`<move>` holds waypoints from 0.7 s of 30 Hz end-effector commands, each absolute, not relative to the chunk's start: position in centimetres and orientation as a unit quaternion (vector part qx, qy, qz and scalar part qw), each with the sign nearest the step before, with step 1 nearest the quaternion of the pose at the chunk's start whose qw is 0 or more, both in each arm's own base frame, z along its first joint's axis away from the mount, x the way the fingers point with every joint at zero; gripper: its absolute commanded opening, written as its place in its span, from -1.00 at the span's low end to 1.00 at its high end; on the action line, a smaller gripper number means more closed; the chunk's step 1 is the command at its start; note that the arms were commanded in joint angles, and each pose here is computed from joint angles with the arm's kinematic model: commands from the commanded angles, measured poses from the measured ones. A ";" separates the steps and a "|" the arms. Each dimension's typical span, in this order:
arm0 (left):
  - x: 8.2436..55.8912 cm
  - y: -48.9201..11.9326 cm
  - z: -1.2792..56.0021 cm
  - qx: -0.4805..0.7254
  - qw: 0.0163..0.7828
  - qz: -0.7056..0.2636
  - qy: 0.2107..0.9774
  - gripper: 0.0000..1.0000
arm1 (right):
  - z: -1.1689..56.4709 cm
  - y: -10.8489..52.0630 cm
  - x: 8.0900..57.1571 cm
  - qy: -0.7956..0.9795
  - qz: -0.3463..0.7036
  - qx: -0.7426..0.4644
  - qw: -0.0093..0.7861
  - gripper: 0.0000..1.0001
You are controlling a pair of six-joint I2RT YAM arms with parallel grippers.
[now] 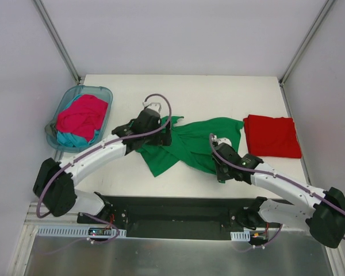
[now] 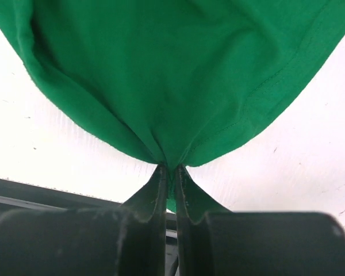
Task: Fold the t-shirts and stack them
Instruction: Flatten out the tshirt
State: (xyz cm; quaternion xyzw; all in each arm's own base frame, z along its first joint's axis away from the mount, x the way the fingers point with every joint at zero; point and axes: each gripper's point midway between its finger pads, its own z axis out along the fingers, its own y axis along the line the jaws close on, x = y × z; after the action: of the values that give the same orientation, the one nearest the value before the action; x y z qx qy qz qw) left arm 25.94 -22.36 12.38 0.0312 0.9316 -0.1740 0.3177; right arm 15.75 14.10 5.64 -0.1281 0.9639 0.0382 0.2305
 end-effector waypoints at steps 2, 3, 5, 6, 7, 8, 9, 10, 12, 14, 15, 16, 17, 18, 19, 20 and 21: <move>34.0 -22.8 15.3 0.117 0.394 -0.051 0.910 0.98 | 6.2 12.8 15.8 0.962 0.021 -0.119 0.245 -0.88; 35.0 -22.9 15.3 0.119 0.392 -0.039 0.912 0.98 | 6.1 12.6 15.8 0.962 0.019 -0.118 0.246 -0.88; 36.9 -23.7 14.9 0.134 0.381 -0.044 0.914 0.98 | 6.0 12.1 16.0 0.962 0.013 -0.114 0.246 -0.88; 37.6 -24.2 14.6 0.145 0.374 -0.052 0.914 0.97 | 5.9 11.8 16.1 0.963 0.011 -0.110 0.245 -0.88; 38.4 -24.5 14.3 0.150 0.370 -0.053 0.915 0.93 | 5.8 11.7 16.1 0.964 0.012 -0.107 0.244 -0.89; 39.2 -24.5 14.0 0.150 0.364 -0.050 0.918 0.88 | 5.8 11.6 16.2 0.964 0.013 -0.106 0.245 -0.89; 40.1 -24.3 13.3 0.146 0.355 -0.046 0.922 0.85 | 5.7 11.6 16.3 0.963 0.017 -0.107 0.246 -0.89; 40.9 -24.0 13.0 0.138 0.347 -0.048 0.927 0.83 | 5.6 11.5 16.3 0.964 0.018 -0.105 0.244 -0.89; 41.9 -23.6 12.3 0.127 0.332 -0.060 0.933 0.79 | 5.4 11.4 16.4 0.965 0.022 -0.103 0.242 -0.89; 42.3 -23.5 11.3 0.123 0.313 -0.085 0.938 0.73 | 5.0 11.2 16.3 0.966 0.021 -0.102 0.238 -0.89; 42.4 -23.6 10.7 0.128 0.301 -0.101 0.940 0.70 | 4.9 11.2 16.4 0.966 0.021 -0.102 0.237 -0.89; 42.2 -24.0 10.3 0.142 0.290 -0.119 0.939 0.62 | 4.7 11.0 16.3 0.967 0.021 -0.099 0.234 -0.89; 42.2 -24.3 9.6 0.152 0.279 -0.130 0.939 0.55 | 4.6 11.1 16.3 0.967 0.025 -0.100 0.232 -0.90; 42.1 -24.5 9.2 0.166 0.273 -0.136 0.938 0.54 | 4.5 11.0 16.3 0.968 0.025 -0.098 0.231 -0.90; 42.1 -24.8 8.9 0.177 0.269 -0.140 0.936 0.52 | 4.3 10.9 16.3 0.968 0.025 -0.098 0.228 -0.90; 42.0 -25.0 8.5 0.186 0.264 -0.144 0.936 0.52 | 4.2 10.9 16.3 0.969 0.027 -0.097 0.226 -0.89; 41.9 -25.2 8.2 0.192 0.259 -0.150 0.935 0.52 | 4.2 11.0 16.3 0.969 0.030 -0.096 0.224 -0.90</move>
State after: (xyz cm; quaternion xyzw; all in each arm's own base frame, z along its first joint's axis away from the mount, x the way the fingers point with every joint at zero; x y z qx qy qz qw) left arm 42.78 -22.45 8.06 0.1234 0.9473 -0.0937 0.2805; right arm 16.09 10.82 4.25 -0.0922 0.9700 0.0183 0.2240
